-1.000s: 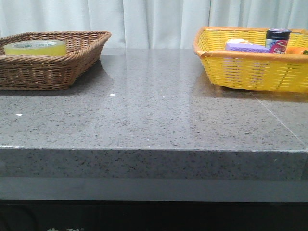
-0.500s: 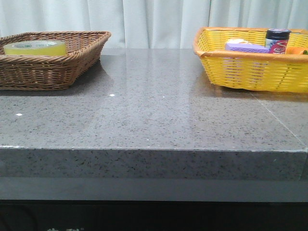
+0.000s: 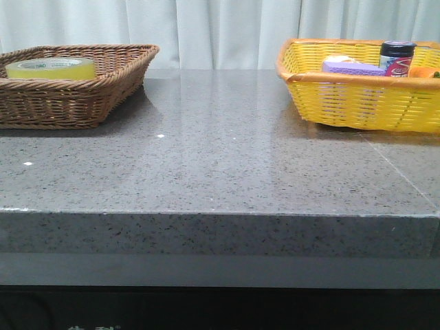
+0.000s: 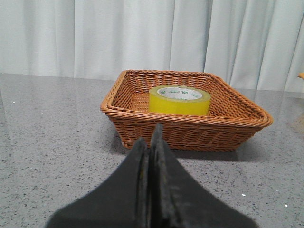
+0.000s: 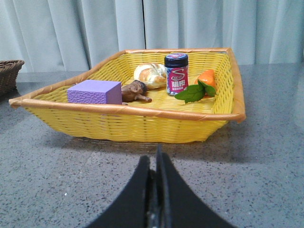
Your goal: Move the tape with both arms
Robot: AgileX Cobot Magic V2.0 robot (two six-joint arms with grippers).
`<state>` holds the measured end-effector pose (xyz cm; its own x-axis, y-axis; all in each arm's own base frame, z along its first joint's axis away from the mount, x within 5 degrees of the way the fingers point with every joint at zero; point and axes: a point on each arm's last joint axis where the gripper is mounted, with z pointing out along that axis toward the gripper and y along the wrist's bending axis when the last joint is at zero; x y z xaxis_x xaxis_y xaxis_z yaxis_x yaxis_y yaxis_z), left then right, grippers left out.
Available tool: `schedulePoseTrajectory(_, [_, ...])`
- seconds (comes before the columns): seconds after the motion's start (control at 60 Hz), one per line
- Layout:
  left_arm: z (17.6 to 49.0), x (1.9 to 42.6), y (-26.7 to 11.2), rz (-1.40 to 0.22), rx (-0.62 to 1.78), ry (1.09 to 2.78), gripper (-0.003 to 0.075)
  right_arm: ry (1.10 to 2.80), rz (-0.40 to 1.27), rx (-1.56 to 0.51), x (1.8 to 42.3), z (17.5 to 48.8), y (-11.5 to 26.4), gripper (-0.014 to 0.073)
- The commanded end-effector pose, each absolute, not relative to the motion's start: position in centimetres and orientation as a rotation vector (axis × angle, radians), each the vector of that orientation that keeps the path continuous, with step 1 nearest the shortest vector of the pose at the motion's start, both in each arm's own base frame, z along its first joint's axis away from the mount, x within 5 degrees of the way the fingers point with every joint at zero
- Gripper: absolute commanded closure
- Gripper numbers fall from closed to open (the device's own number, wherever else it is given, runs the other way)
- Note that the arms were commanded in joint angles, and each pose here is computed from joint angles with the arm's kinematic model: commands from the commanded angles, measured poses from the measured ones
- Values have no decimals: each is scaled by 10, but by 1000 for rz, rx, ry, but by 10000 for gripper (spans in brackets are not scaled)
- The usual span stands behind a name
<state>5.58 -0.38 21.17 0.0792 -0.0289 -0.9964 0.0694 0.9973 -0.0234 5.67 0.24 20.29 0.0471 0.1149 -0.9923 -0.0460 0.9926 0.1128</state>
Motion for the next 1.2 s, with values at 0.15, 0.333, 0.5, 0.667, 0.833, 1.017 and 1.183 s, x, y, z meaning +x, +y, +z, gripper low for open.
schedulePoseTrajectory(0.15, [218, 54, -3, -82, 21, 1397, 741, 1402, 115, 60, 54, 214, 1, 662])
schedulePoseTrajectory(0.333, [218, 54, -3, -82, 21, 1397, 741, 1402, 110, 56, 54, 214, 1, 662])
schedulePoseTrajectory(0.5, [218, 54, -3, -82, 21, 1397, 741, 1402, 92, 38, 54, 214, 1, 662])
schedulePoseTrajectory(0.667, [218, 54, -3, -82, 21, 1397, 741, 1400, 69, 58, 54, 214, 0, 662])
schedulePoseTrajectory(0.833, [218, 54, -3, -82, 21, 1397, 741, 1399, 49, 74, 54, 214, -1, 662])
schedulePoseTrajectory(1.017, [218, 54, -3, -82, 21, 1397, 741, 1399, 49, 74, 54, 214, -1, 662])
schedulePoseTrajectory(1.183, [218, 54, -3, -82, 21, 1397, 741, 1399, 48, 75, 54, 214, -1, 662])
